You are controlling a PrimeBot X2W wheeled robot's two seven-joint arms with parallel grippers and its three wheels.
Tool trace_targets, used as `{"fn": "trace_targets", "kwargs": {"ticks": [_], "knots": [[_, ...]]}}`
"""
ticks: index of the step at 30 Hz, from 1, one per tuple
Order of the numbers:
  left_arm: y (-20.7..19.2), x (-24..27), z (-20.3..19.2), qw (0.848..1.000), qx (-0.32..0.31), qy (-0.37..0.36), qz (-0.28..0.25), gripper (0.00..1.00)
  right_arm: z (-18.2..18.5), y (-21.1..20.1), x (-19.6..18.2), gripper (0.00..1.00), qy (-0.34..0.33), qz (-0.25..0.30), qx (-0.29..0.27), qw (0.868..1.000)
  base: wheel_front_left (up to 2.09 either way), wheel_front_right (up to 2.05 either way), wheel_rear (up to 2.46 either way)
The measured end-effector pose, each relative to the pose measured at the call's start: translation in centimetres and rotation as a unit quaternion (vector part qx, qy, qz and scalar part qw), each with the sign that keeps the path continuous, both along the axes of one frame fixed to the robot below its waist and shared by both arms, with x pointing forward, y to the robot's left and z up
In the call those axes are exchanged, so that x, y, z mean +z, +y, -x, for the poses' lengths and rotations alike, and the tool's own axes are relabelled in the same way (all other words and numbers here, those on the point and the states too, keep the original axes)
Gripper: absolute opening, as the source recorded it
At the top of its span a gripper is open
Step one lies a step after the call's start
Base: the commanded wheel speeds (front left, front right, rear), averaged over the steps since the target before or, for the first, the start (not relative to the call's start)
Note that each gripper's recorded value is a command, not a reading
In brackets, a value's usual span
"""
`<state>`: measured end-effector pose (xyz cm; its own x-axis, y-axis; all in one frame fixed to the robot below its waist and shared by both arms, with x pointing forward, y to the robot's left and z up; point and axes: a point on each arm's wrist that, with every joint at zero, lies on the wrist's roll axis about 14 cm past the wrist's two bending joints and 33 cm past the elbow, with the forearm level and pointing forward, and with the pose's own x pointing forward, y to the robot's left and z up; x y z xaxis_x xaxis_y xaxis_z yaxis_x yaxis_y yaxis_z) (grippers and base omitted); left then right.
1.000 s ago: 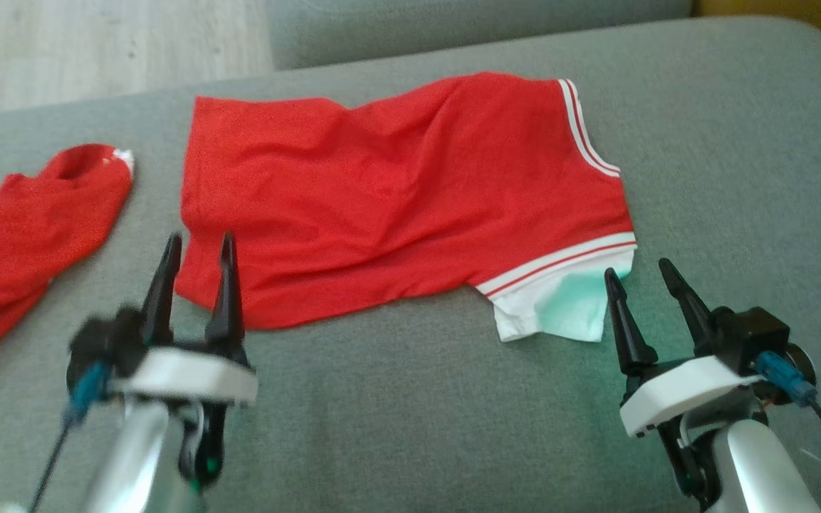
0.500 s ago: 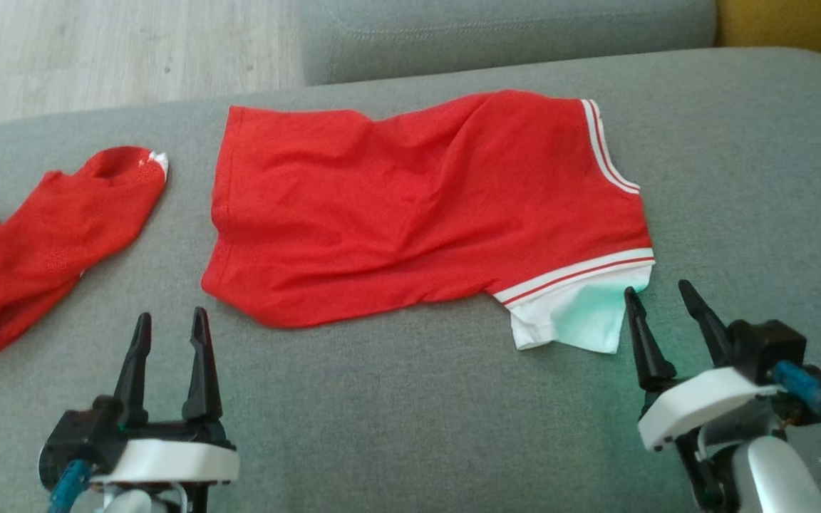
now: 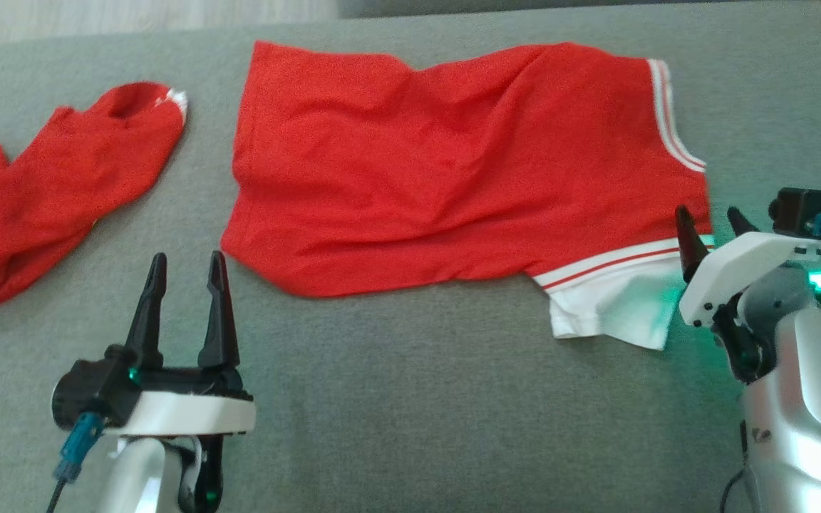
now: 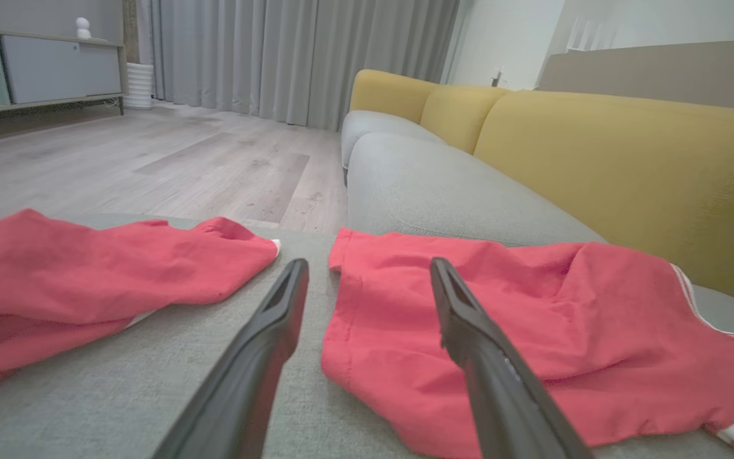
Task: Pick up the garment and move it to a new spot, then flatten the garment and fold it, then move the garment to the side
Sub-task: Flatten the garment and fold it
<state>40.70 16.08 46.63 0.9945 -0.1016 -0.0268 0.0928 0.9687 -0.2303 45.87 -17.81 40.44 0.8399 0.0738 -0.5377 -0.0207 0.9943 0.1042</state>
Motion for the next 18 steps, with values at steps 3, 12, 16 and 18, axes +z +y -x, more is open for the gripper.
{"fn": "trace_targets", "kwargs": {"ticks": [3, 12, 16, 18], "knots": [[0.5, -0.5, 0.0, 1.0, 0.005, 0.006, -0.004, 1.0, 0.1, 0.4, -2.6, 1.0, 0.051, 0.004, 0.005, 0.999, 0.0, 0.0, 0.0], [1.3, -1.0, 0.2, 1.0, 0.019, 0.015, -0.003, 1.0, -0.7, 1.0, -3.6, 0.0, 0.079, 0.0, 0.009, 0.997, 0.0, 0.0, 0.0], [1.2, -0.3, 0.1, 1.0, 0.016, 0.005, 0.0, 1.0, 0.1, -1.5, -2.7, 0.0, 0.053, 0.007, -0.029, 0.998, 0.0, 0.0, 0.0], [1.3, 0.0, 0.1, 1.0, 0.018, -0.001, 0.001, 1.0, 1.0, -3.5, -2.0, 0.0, 0.036, 0.018, -0.053, 0.998, 0.0, 0.0, 0.0]]}}
